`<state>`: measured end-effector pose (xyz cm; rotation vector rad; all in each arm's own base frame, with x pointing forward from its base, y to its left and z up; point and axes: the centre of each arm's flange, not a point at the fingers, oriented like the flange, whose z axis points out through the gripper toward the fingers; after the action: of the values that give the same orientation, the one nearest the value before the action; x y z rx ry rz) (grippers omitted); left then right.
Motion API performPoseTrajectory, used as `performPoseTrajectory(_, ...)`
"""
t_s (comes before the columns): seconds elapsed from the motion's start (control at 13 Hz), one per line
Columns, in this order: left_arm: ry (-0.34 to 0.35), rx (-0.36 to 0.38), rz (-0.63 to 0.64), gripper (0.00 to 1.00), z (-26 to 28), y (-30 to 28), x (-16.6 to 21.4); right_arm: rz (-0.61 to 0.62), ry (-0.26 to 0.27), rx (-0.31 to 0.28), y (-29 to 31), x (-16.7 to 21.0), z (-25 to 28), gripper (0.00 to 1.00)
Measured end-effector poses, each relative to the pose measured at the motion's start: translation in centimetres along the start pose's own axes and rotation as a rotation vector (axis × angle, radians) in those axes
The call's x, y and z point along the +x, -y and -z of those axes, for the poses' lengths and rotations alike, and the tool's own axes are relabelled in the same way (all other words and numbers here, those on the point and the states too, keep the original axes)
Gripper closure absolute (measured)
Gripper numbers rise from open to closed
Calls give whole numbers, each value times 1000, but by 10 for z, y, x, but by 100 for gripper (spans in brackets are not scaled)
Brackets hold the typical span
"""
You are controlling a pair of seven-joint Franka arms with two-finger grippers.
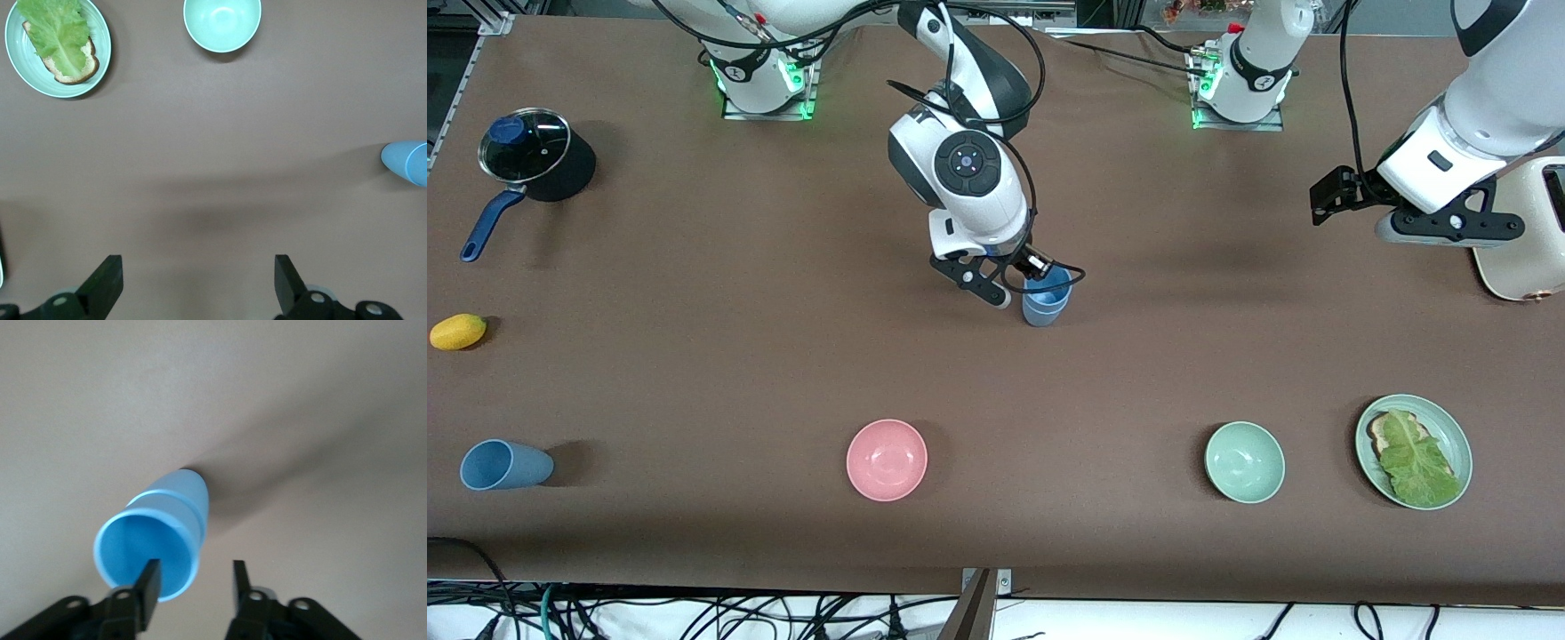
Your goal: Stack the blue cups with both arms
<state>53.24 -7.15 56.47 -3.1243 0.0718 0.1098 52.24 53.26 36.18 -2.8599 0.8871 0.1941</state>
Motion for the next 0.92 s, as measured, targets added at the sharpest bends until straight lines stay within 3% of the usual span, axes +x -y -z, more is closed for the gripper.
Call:
performPoseTrajectory(0.15,0,0,0,0,0,0,0,1,-9,32,-2,18,24,20)
performPoseTrajectory(0.31,1,0,1,0,0,1,0,80,-10,47,-23,56,68,0)
performPoseTrajectory(0.62,2,0,2,0,0,1,0,317,40,-42,-146,150,178,0)
performPoseTrajectory(0.92,3,0,3,0,0,2,0,513,55,-37,-308,224,263,0)
